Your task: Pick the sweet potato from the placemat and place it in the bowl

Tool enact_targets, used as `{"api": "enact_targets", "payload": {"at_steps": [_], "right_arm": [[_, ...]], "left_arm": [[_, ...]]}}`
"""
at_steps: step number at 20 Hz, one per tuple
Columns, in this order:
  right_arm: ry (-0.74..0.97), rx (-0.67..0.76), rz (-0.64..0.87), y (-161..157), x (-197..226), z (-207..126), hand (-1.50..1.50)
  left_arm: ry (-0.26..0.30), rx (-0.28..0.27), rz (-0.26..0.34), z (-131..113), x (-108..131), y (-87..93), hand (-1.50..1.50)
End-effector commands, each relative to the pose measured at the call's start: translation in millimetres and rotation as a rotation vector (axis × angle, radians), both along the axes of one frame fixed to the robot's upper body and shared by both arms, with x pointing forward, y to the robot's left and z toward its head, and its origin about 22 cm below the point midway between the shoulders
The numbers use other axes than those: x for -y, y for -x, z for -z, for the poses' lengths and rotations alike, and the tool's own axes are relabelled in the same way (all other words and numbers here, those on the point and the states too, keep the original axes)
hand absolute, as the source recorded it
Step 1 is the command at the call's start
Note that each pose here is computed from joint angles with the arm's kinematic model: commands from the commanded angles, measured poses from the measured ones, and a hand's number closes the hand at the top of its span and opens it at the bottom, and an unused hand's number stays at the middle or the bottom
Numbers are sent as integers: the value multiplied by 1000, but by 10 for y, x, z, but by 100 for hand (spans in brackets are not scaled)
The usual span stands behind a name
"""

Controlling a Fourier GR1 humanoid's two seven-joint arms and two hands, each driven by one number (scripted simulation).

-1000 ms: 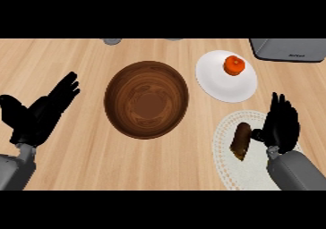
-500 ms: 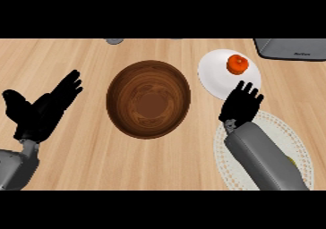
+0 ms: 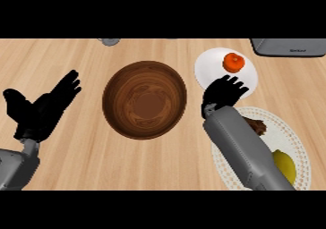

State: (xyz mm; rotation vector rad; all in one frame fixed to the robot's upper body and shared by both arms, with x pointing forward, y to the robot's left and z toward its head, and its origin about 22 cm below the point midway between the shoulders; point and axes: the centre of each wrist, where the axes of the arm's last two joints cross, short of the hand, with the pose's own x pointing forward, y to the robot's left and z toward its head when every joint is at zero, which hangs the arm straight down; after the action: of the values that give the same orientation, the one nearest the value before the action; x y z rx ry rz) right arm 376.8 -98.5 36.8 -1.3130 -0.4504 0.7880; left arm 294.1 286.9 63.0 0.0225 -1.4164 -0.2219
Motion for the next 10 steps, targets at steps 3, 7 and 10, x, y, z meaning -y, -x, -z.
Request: {"api": "enact_targets", "payload": {"at_steps": [3, 7, 10], "right_arm": [[132, -168, 237, -90, -76, 66, -150], [154, -151, 249, -192, -81, -58, -150], [150, -167, 258, -253, -71, -152, -150]], "left_arm": [[-2, -2, -5, -6, -2, 7, 0], [4, -14, 3, -1, -133, 6, 0], [-4, 5, -14, -14, -31, -7, 0]]}}
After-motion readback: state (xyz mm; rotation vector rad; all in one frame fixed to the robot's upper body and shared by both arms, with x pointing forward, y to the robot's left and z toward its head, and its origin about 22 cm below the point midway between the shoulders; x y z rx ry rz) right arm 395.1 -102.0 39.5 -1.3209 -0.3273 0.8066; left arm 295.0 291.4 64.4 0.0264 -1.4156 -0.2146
